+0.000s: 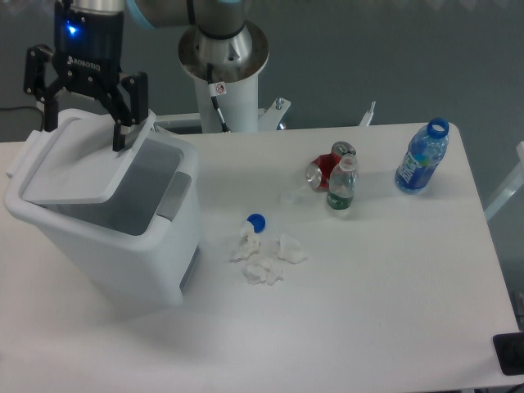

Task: Close the trash can
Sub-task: 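Push the lid down with the gripper until it shuts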

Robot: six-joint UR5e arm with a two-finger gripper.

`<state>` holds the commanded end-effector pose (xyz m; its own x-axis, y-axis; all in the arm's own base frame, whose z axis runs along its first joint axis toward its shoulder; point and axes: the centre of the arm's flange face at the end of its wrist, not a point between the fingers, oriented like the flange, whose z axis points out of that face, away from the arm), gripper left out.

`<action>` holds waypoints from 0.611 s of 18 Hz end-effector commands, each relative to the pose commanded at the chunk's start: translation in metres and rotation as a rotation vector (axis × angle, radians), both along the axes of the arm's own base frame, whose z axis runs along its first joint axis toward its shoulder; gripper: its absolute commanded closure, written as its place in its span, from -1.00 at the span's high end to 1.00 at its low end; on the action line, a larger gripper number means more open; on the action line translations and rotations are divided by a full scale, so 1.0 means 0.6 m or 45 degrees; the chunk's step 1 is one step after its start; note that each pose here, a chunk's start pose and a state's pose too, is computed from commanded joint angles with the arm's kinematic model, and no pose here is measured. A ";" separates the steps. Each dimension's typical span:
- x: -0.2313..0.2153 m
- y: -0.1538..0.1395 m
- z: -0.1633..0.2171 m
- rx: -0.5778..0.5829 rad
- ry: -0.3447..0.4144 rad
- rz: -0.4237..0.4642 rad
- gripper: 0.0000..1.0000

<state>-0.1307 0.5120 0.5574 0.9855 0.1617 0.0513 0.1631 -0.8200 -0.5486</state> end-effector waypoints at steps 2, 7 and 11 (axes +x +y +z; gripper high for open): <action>-0.004 0.000 -0.002 -0.010 0.013 0.009 1.00; -0.025 -0.003 -0.006 -0.022 0.046 0.002 1.00; -0.035 0.000 -0.017 -0.043 0.052 0.003 1.00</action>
<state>-0.1520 0.5120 0.5474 0.9862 0.1653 0.0055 0.1434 -0.8378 -0.5268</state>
